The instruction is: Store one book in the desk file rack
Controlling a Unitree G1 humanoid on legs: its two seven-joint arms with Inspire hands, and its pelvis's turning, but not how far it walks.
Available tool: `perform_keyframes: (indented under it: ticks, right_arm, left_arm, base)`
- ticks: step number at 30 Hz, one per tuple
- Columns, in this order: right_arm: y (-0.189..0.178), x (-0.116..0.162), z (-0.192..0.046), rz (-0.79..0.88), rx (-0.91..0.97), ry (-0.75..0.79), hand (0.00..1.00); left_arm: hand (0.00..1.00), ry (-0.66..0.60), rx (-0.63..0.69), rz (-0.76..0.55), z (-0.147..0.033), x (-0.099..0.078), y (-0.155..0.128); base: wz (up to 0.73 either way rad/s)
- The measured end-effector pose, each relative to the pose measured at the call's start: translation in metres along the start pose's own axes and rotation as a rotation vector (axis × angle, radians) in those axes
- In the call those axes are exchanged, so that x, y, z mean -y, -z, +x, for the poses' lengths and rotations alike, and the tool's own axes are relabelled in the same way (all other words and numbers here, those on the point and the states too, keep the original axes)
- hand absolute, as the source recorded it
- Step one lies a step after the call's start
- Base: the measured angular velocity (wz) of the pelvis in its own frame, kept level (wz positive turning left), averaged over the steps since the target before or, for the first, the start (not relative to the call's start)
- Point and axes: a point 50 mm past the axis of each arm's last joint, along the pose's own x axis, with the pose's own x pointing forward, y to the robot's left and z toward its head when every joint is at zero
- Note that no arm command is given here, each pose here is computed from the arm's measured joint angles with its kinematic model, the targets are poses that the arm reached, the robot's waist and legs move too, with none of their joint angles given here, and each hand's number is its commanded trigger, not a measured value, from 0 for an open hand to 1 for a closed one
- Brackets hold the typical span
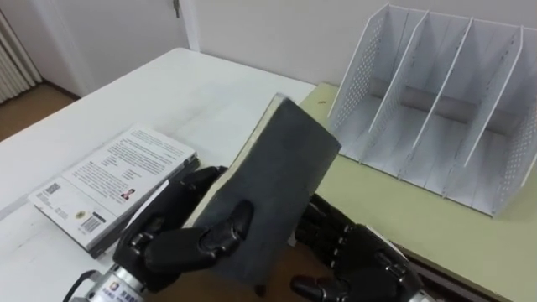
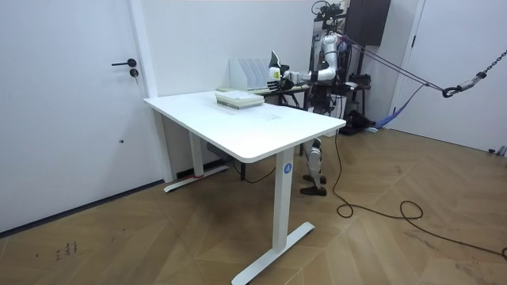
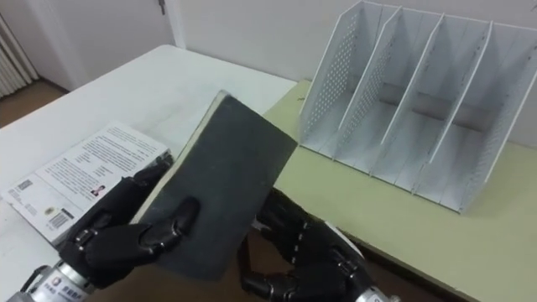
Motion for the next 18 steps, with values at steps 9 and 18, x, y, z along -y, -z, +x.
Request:
perform_keyframes:
  ticks: [9,18]
  right_arm:
    - [-0.016,-0.013,0.003,0.1,0.1,-0.147,0.0]
    - [-0.019,-0.016,0.003,0.115,0.114,-0.191,0.0]
  left_arm:
    - [1.0,0.108,0.006,-0.038,-0.001,0.003,-0.003]
    - [1.0,0.141,0.051,-0.101,0.0,0.003,-0.009]
  base:
    - [0.0]
    - [0.0]
